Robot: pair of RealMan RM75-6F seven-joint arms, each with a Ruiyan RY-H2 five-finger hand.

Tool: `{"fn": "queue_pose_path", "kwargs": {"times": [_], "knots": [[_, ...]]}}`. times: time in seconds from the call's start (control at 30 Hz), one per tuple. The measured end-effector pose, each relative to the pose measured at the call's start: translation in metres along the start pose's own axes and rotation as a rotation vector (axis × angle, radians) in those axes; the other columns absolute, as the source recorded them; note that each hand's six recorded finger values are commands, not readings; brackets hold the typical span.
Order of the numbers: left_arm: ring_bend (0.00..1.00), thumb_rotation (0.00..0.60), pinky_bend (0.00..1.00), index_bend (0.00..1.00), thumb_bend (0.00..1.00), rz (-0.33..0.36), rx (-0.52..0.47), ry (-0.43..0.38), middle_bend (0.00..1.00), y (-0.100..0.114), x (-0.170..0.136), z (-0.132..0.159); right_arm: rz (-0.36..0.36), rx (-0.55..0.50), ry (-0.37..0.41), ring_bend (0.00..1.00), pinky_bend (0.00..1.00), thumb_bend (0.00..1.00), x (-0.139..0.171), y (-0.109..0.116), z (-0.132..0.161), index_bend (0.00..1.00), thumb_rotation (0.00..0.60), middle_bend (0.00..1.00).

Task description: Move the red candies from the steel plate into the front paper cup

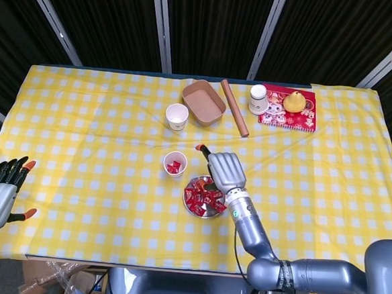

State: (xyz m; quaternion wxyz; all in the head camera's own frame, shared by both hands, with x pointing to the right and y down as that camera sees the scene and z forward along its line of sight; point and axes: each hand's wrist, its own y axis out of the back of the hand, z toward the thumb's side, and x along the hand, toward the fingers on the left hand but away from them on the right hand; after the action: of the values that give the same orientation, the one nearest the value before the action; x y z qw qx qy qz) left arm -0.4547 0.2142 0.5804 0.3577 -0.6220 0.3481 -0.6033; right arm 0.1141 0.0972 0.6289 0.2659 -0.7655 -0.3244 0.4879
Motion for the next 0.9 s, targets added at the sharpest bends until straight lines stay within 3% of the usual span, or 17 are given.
{"fn": "queue_pose_path", "kwargs": {"times": [0.53, 0.9], "knots": [[0.00, 0.600, 0.00, 0.00, 0.00, 0.002, -0.002, 0.005, 0.00, 0.000, 0.000, -0.001, 0.124, 0.043, -0.067, 0.94, 0.91, 0.32, 0.007, -0.046, -0.021, 0.18, 0.600, 0.82], [0.00, 0.600, 0.00, 0.00, 0.00, -0.001, -0.009, 0.005, 0.00, 0.000, -0.001, -0.001, 0.173, 0.054, -0.127, 0.94, 0.91, 0.32, 0.011, -0.064, -0.041, 0.18, 0.600, 0.82]]}}
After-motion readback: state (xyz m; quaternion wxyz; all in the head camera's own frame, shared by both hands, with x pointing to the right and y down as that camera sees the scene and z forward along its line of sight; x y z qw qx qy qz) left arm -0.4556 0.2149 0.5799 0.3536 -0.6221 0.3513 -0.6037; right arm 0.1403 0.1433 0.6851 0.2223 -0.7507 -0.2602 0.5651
